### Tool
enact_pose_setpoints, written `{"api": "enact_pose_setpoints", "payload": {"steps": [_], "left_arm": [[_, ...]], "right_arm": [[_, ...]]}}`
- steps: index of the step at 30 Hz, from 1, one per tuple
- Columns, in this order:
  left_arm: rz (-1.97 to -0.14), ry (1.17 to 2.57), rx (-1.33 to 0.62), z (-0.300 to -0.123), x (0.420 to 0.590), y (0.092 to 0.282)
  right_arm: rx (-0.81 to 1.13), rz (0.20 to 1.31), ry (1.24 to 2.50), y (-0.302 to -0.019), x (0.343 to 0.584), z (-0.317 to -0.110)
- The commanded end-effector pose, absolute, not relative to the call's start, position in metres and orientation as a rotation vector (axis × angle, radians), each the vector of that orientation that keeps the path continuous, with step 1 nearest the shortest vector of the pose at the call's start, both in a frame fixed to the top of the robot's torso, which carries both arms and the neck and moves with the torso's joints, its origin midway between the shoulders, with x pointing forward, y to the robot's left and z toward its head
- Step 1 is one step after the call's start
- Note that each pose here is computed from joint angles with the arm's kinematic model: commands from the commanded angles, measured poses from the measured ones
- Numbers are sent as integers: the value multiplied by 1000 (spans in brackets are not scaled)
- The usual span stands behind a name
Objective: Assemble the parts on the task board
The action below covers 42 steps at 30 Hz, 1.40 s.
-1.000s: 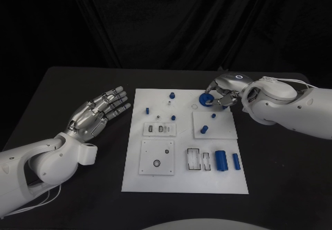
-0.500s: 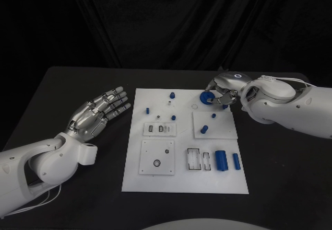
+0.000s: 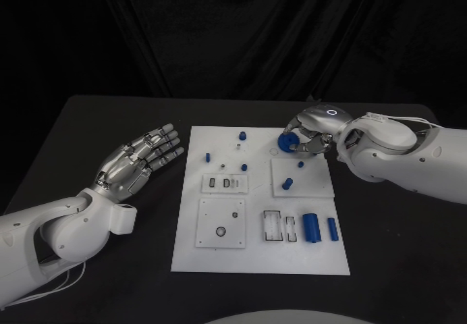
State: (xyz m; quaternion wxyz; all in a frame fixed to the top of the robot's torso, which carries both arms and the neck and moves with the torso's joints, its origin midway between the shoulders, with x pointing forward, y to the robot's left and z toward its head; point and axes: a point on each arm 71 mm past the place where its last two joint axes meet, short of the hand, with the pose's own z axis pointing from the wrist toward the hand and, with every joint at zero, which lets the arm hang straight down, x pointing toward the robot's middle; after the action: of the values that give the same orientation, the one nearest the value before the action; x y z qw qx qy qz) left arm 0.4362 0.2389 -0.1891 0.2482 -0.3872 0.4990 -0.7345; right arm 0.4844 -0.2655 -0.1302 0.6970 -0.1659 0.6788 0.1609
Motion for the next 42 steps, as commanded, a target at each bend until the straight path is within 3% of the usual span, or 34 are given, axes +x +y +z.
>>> {"api": "enact_pose_setpoints", "payload": {"steps": [1,10,25,42], "left_arm": [[-2105,1134,-964,-176,435,244],[-2105,1137,-965,-176,436,243],[-2111,1144,-970,-177,437,241],[-2117,1151,-970,-177,438,238]], "right_arm": [[-404,395,1457,-254,480,-121],[-464,481,1428,-218,472,-111],[-575,581,1416,-162,474,-111],[-595,542,1451,-149,493,-117]]}}
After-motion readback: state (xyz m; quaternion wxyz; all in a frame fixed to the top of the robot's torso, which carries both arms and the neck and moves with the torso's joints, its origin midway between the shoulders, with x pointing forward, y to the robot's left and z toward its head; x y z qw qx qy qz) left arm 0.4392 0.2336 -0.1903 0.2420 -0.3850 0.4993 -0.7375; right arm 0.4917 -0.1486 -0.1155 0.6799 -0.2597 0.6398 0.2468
